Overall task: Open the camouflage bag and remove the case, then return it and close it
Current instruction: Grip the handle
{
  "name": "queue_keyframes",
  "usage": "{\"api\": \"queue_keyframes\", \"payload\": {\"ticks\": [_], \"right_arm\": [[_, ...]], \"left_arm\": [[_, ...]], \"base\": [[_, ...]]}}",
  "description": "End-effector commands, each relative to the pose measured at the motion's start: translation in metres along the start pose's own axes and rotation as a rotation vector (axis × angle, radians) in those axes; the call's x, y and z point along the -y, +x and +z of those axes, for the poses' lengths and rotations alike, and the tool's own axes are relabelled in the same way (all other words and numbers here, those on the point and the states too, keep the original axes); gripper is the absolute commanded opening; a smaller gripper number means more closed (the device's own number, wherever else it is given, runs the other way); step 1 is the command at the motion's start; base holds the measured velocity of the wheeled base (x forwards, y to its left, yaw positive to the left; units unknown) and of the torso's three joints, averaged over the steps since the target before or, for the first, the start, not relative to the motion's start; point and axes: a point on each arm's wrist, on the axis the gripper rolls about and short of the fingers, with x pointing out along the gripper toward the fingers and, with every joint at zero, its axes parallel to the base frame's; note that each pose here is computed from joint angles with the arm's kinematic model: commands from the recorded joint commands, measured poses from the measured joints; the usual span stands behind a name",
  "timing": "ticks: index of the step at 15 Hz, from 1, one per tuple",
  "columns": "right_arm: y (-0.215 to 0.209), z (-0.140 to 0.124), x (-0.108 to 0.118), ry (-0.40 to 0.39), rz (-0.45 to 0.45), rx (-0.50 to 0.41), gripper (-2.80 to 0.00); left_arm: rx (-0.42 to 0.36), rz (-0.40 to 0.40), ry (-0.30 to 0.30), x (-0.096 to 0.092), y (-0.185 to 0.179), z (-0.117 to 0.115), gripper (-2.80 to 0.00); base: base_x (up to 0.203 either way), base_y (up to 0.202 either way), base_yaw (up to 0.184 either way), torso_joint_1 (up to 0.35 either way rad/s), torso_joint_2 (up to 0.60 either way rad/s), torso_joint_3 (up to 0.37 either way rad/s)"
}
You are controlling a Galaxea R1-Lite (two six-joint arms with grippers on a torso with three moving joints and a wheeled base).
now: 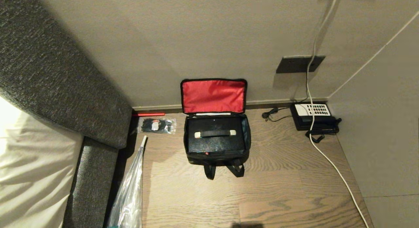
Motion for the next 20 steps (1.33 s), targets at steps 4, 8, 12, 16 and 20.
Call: {"api": "queue_keyframes", "payload": {"ticks": [4, 8, 12, 16, 20], "right_arm": [[-0.0002, 0.0000, 0.0000, 0.000, 0.000, 0.003, -2.80], [-0.0002, 0.0000, 0.0000, 0.000, 0.000, 0.003, -2.80], [-0.0002, 0.0000, 0.0000, 0.000, 0.000, 0.003, -2.80], [-0.0002, 0.0000, 0.0000, 0.000, 0.000, 0.003, -2.80], [-0.0002, 0.0000, 0.0000, 0.000, 0.000, 0.003, -2.80]], "left_arm": [[0.003, 0.001, -0.004, 0.0000, -0.0002, 0.0001, -2.80], [0.002, 0.000, -0.011, 0.0000, -0.0002, 0.0001, -2.80], [0.002, 0.000, -0.011, 0.0000, -0.0002, 0.0001, -2.80], [0.000, 0.000, -0.007, 0.0000, -0.0002, -0.0001, -2.80], [0.000, 0.002, -0.002, 0.0000, -0.0002, -0.0001, -2.80]], "base": [[0.000, 0.000, 0.000, 0.000, 0.00, 0.000], [0.000, 0.000, 0.000, 0.000, 0.00, 0.000], [0.000, 0.000, 0.000, 0.003, 0.00, 0.105], [0.000, 0.000, 0.000, 0.005, 0.00, 0.103], [0.000, 0.000, 0.000, 0.000, 0.00, 0.011]]}}
